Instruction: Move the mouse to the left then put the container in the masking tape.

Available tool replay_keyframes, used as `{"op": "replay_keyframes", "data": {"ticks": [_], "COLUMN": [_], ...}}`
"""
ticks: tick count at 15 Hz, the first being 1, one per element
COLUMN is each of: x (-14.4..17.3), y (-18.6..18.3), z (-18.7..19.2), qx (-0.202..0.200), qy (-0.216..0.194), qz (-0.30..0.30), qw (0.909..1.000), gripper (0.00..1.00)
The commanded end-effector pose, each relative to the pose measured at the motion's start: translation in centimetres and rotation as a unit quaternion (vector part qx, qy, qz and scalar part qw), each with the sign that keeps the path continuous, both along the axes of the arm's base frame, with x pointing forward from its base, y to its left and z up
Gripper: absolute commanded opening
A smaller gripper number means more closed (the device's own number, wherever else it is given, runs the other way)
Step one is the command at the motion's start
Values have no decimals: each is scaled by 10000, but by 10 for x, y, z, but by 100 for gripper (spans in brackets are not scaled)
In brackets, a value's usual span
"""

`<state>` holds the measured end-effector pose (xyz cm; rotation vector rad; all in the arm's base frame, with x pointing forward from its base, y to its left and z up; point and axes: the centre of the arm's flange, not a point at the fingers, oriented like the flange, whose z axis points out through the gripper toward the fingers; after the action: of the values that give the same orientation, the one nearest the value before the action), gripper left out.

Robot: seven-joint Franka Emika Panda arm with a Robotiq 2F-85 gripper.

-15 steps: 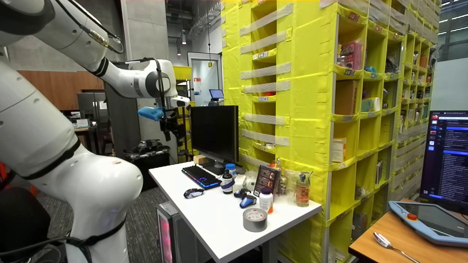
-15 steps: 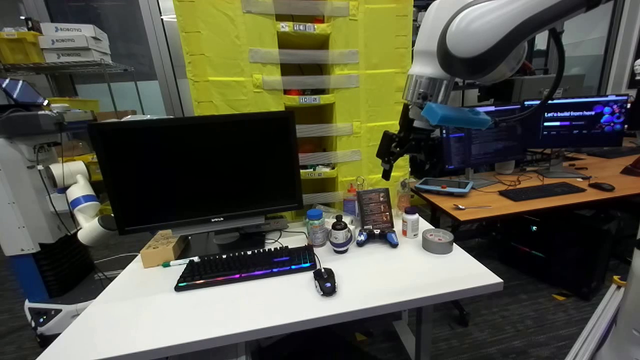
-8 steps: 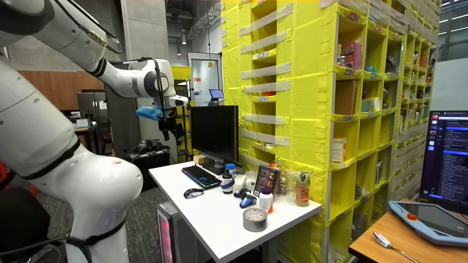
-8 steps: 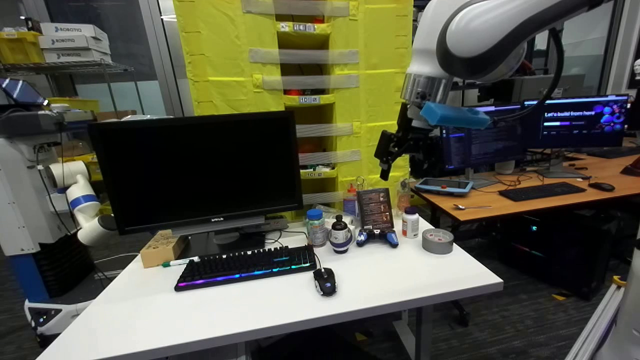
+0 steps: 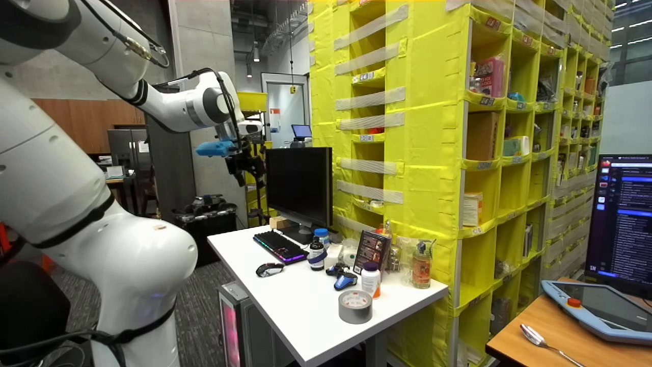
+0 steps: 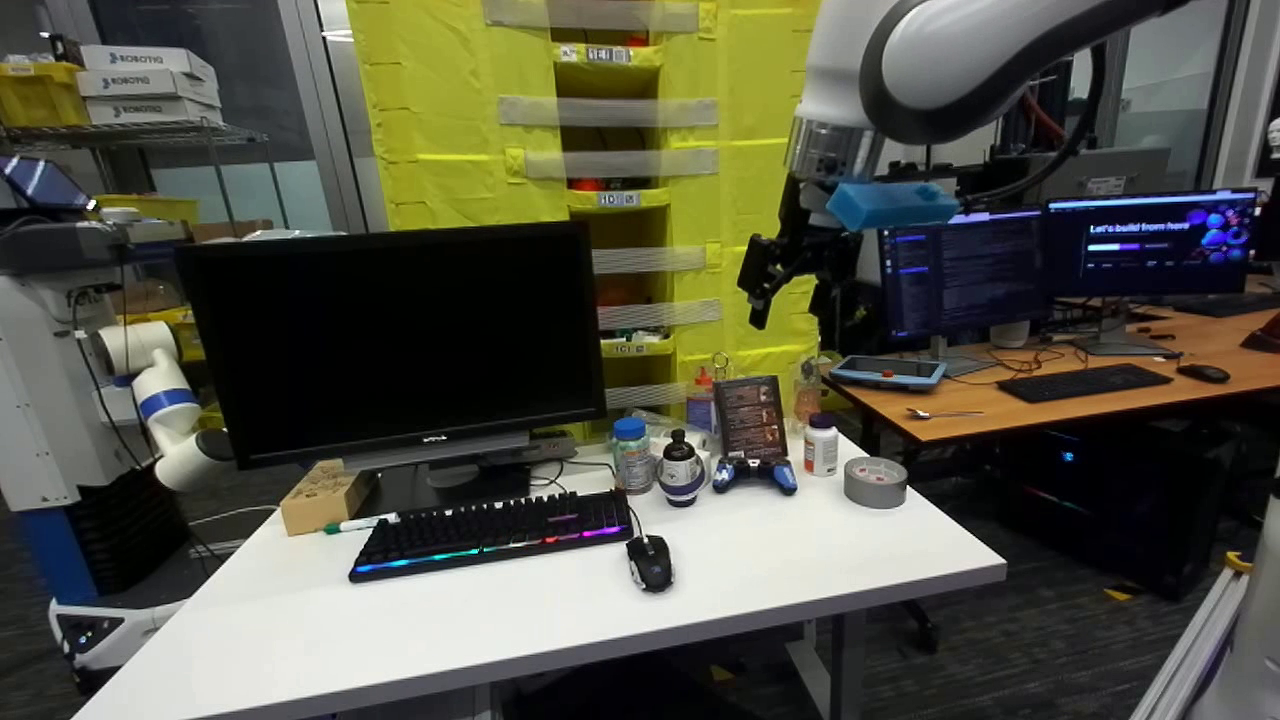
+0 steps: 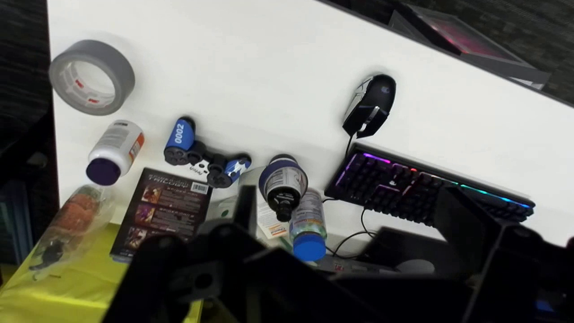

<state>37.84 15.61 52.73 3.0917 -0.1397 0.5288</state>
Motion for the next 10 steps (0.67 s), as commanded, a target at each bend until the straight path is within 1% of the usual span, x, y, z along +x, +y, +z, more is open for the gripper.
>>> {"op": "replay_keyframes", "data": {"ticks": [1,5,10], "x": [28,49,80], "y": [9,40,104], "z": [19,32,43], "qx": [-345,-486,-643], "qy": [-44,-116,-195], "qz": [117,384,676], "qw": [9993,9980,9955], "gripper": [100,100,100]}}
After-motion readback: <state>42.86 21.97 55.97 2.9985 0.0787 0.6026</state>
